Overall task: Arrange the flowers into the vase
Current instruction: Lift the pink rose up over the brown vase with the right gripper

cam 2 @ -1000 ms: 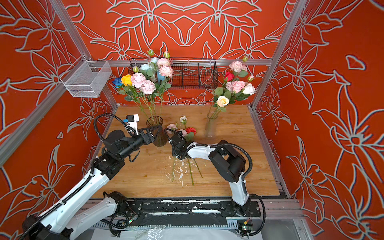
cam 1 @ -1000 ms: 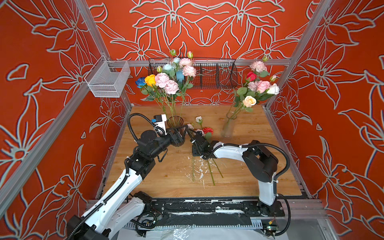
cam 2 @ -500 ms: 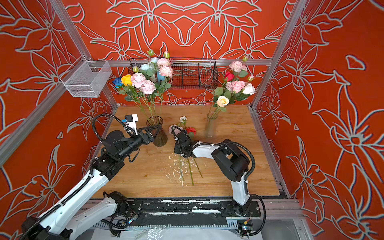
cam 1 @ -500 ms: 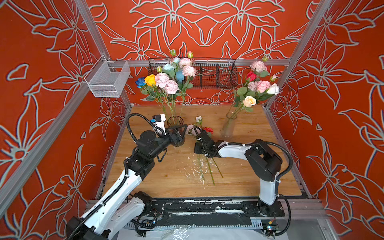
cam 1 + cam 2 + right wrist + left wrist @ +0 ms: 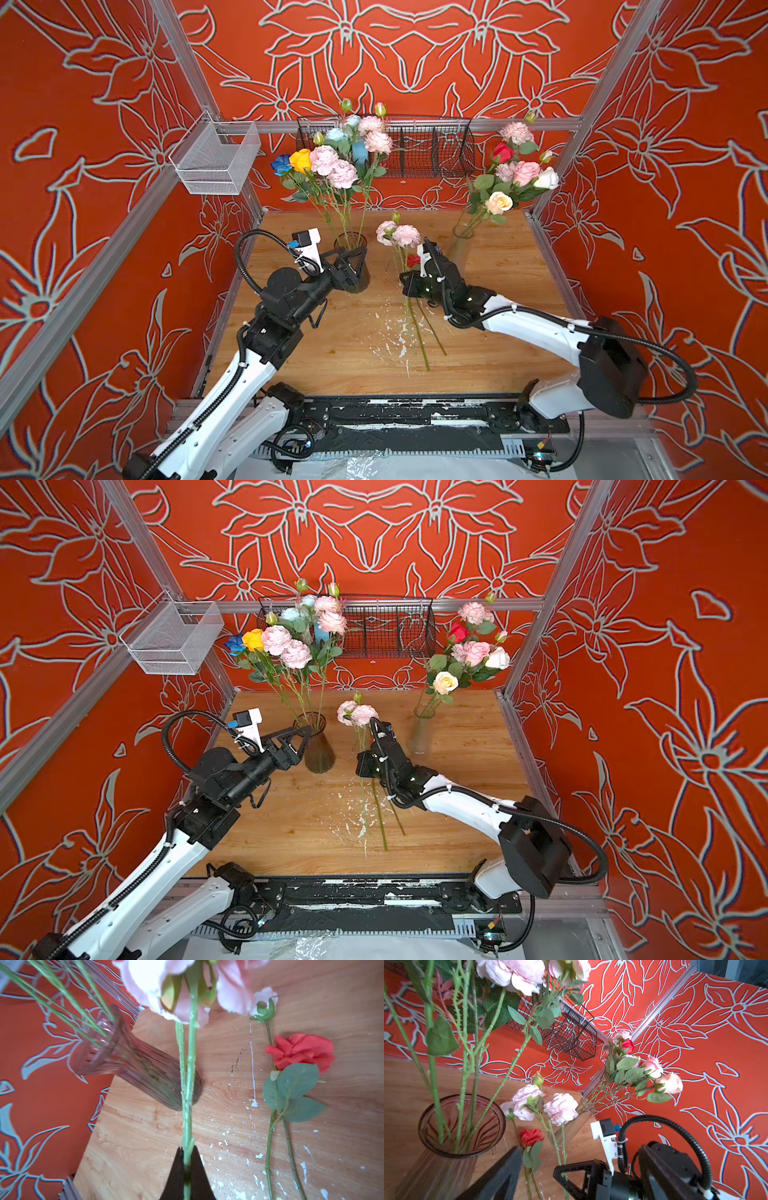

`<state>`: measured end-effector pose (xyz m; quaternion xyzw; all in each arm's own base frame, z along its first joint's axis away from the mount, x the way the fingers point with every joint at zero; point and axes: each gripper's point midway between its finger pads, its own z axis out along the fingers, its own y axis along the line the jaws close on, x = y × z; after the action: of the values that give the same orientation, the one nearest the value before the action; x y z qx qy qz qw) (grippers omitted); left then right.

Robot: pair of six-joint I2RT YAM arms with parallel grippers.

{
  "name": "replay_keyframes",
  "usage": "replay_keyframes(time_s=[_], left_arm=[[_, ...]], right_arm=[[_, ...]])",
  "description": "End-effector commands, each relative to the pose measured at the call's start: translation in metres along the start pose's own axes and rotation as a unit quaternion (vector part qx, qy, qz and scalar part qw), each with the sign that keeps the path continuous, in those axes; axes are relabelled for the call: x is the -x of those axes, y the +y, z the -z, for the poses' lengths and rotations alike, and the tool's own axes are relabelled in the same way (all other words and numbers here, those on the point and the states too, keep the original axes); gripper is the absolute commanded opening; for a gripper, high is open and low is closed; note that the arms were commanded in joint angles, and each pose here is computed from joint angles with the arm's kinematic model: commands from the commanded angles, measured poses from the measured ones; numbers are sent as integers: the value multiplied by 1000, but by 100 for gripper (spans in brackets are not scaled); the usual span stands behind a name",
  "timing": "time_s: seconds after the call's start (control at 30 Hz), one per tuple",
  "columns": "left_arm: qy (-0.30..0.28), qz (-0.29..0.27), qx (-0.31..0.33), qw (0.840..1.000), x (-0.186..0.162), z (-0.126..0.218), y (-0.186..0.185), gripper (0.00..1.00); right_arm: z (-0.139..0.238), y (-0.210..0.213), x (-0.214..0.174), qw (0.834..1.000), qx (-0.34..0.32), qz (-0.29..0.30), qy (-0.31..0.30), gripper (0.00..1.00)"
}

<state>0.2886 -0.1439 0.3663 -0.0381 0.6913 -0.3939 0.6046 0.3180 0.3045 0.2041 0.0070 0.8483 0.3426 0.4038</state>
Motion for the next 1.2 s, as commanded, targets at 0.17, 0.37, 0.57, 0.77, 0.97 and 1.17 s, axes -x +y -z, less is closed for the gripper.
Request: replay_keyframes(time_s=[0.17, 0.37, 0.57, 0.77, 0.97, 1.17], left_arm=[[-103, -28, 84, 991, 42, 32, 24, 90], [-196, 23, 251, 948, 63, 69, 93, 90], [-264, 66, 346, 898, 72, 101, 140, 92], [-262, 62, 344, 900, 73, 100, 142, 92], [-252, 64, 333, 906, 73, 95, 140, 92], [-249, 68, 323, 911, 73, 92, 138, 92]], right_arm=[[61, 33, 48, 984, 74, 59, -148, 0], [91, 84, 80, 953, 155, 126, -228, 0], [127, 150, 125, 883, 237, 203, -350, 0], [138, 202, 164, 803, 280, 240, -468, 0], [109, 234, 193, 767, 278, 250, -521, 0], [50, 243, 207, 775, 274, 246, -514, 0]])
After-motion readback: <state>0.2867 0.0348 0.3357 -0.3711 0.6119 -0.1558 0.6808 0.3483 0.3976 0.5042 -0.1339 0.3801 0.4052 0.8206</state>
